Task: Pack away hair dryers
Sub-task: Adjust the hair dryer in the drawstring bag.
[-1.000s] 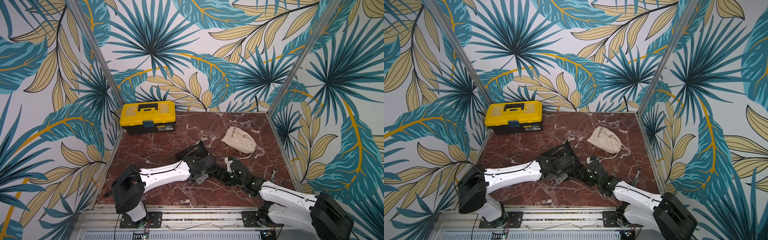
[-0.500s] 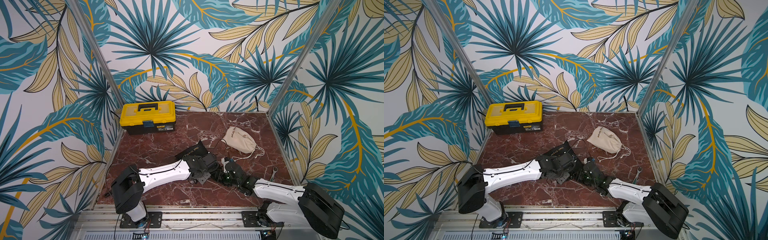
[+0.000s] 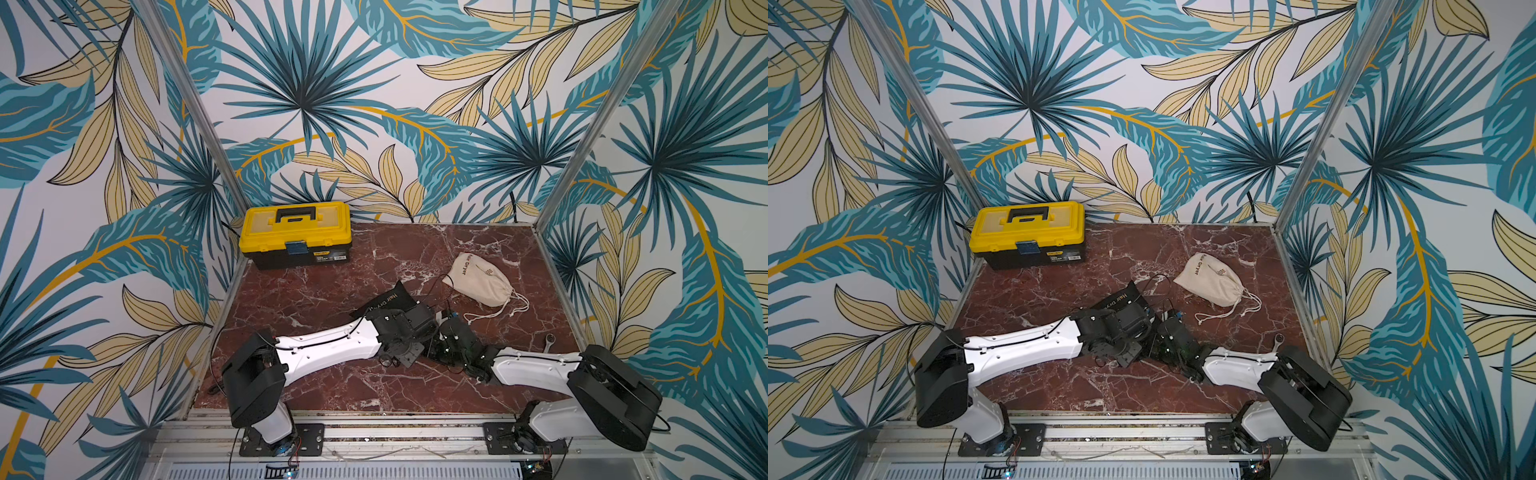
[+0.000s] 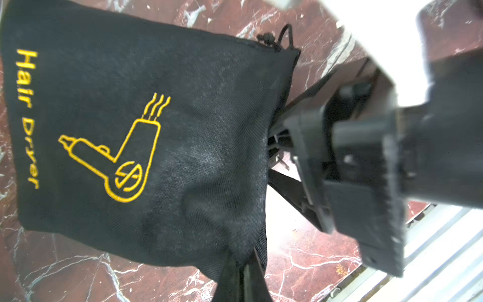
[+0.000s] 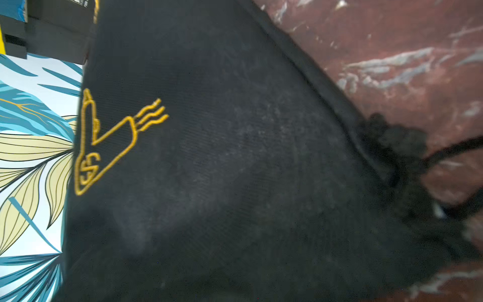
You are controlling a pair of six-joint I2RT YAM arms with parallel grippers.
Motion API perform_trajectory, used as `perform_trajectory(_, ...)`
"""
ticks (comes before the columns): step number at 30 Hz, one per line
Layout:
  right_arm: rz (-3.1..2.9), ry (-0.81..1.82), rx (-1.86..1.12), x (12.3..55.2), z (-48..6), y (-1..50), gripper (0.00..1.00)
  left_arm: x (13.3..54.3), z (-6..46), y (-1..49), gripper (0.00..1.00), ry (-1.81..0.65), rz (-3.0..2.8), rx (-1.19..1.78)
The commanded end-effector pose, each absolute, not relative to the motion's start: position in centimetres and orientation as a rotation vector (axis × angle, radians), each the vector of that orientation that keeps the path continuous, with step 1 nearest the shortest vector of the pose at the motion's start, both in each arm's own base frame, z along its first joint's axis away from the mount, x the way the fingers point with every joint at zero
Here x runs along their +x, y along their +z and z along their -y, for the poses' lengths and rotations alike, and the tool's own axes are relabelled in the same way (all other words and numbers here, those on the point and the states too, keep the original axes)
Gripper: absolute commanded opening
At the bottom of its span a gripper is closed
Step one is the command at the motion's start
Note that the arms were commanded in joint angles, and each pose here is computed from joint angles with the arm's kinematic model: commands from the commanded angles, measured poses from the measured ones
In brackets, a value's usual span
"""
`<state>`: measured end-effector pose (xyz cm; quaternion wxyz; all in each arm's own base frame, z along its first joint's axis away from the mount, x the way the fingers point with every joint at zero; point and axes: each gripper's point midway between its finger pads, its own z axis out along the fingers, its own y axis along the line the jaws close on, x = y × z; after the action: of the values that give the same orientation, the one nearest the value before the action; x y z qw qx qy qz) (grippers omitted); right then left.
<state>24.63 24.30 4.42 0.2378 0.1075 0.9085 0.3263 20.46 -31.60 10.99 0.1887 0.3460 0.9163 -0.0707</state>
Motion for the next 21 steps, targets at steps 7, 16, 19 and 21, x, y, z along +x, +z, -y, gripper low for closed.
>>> perform_trajectory(7,-2.443,0.907,0.264,25.5,-25.0,6.0,0.47,21.2,33.3,13.6,0.0,-0.297,-2.538,0.916)
perform_trajectory(16,-2.529,0.87,0.279,25.6,-25.6,4.0,0.5,21.4,33.6,14.0,0.0,-0.321,-2.531,0.894)
perform_trajectory(19,-2.515,0.936,0.269,25.9,-26.7,4.4,0.5,21.4,33.9,13.9,0.0,-0.336,-2.529,0.891)
perform_trajectory(21,-2.476,1.042,0.275,26.3,-28.0,5.2,0.48,21.4,34.1,13.9,0.0,-0.343,-2.532,0.89)
